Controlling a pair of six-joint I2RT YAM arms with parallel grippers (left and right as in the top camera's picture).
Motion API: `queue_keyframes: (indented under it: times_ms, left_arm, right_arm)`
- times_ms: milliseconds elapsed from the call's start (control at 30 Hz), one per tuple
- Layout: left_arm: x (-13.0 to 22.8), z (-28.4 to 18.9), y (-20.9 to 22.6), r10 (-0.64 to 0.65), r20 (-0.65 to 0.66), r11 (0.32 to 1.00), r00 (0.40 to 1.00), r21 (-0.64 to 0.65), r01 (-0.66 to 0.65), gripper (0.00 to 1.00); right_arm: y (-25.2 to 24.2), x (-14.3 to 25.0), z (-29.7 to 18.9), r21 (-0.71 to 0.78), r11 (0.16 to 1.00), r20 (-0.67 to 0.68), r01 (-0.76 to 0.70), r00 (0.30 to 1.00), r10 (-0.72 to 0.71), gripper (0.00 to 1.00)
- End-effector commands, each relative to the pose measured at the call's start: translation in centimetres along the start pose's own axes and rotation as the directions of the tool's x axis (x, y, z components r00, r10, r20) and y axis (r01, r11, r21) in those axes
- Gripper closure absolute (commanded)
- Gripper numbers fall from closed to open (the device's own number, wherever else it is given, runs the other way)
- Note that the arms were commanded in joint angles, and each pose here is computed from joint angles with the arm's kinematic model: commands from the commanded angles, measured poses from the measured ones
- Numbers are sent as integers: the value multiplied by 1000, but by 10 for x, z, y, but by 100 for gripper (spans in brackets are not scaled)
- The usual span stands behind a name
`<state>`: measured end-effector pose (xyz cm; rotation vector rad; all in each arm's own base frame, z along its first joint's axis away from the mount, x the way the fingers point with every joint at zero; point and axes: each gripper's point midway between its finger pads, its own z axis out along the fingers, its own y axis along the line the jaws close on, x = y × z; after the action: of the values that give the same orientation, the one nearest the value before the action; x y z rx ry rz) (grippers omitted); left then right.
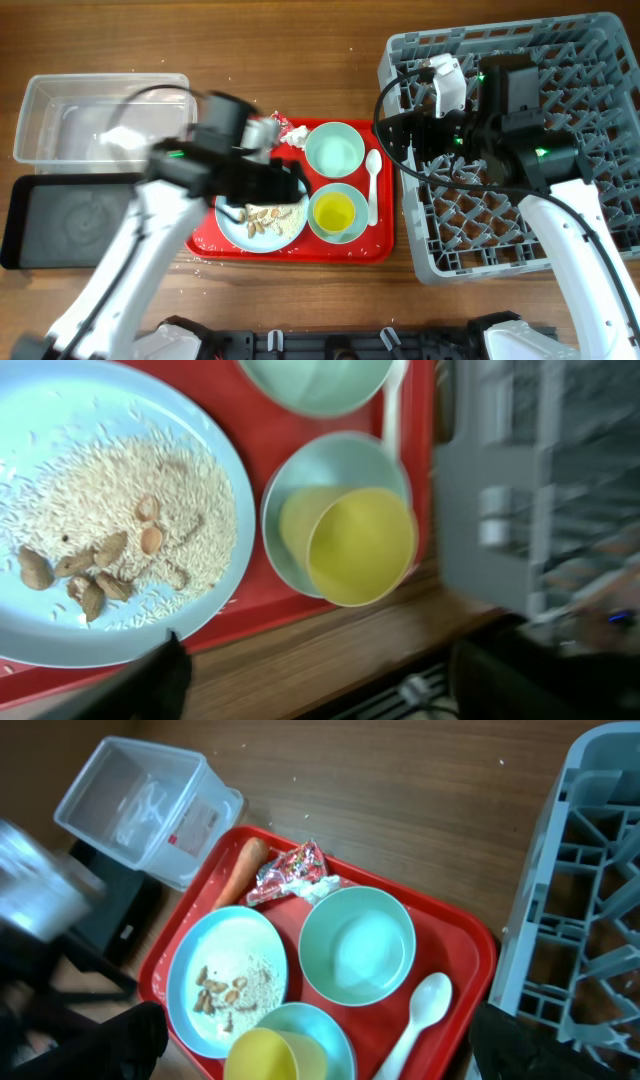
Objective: Sort waste into correct bins and load items into the dishwasher rack
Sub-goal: 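Lift the yellow cup from the blue bowl with the left gripper, then hand the yellow cup from the left gripper to the right gripper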
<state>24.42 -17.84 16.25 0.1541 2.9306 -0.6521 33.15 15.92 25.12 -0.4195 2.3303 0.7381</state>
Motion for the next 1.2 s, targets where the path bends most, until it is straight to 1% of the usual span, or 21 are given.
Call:
queue_keyframes:
  times_ms: [0,67,100,200,233,300,367,433,500,533,567,600,633,667,700,733,800,867,933,1067,1167]
  left_arm:
    - [3,43,15,26,-57,971,998,-235,-39,31]
    - [11,69,15,18,-129,963,991,-264,-52,42]
    - [15,84,16,20,-167,958,986,-278,-66,50]
    - [13,111,14,37,-191,956,981,-277,-90,67]
    - [13,112,14,36,-190,957,981,-277,-89,95]
    - [6,101,8,20,-173,964,985,-257,-65,96]
    - [-5,70,-4,-3,-144,978,990,-209,-28,96]
    - [-25,28,-7,-34,-46,988,998,-154,27,96]
    - [-47,-15,-3,-103,70,995,992,-4,104,96]
    - [-55,-37,-11,-108,89,983,990,161,93,96]
    - [-61,-56,-18,-102,97,945,990,319,66,96]
    - [-65,-81,-24,-111,87,863,990,502,53,96]
    - [-64,-94,-25,-121,70,803,990,593,56,96]
    - [-59,-109,-27,-133,46,732,990,678,67,96]
    - [-55,-119,-29,-144,25,685,989,724,81,96]
    - [-50,-124,-30,-154,4,658,988,746,100,96]
    - [-44,-131,-36,-165,-39,612,986,780,133,96]
    - [-41,-137,-45,-151,-54,570,987,811,132,96]
    - [-38,-136,-53,-123,-61,561,991,819,120,96]
    - [-33,-136,-63,-94,-75,544,993,831,114,96]
    - [-30,-134,-68,-68,-74,545,995,833,99,96]
  right_arm:
    - [-2,-9,-6,30,996,26,-86,996,85,0]
    - [-8,-6,-6,68,992,20,-111,994,110,0]
    - [-8,-4,-6,68,991,13,-114,994,113,0]
    - [-8,-3,-6,70,991,6,-118,993,118,0]
    - [-8,-2,-6,70,990,4,-119,993,119,0]
    - [-9,0,-6,71,990,-2,-122,993,122,0]
    - [-9,0,-6,71,990,-3,-123,992,123,0]
    - [-9,3,-6,73,989,-14,-128,992,129,0]
    - [-9,7,-6,77,988,-31,-136,990,139,0]
    - [-7,9,-5,65,988,-38,-139,989,142,0]
    - [-2,10,-4,34,989,-50,-143,988,145,0]
    - [7,10,-2,-23,989,-62,-146,988,144,0]
    - [19,9,-2,-91,986,-70,-142,988,136,1]
    - [42,4,-4,-222,967,-69,-122,992,110,4]
    - [68,-3,-10,-361,932,-34,-41,999,31,6]
    - [99,-11,-21,-513,855,35,76,997,-68,7]
    - [135,-22,-36,-643,729,157,235,972,-175,8]
    - [150,-27,-37,-652,691,218,311,950,-222,9]
    - [169,-27,-37,-671,642,261,369,929,-261,8]
    - [186,-18,-23,-694,620,237,366,929,-284,9]
    - [190,-12,-14,-716,617,195,328,942,-275,33]
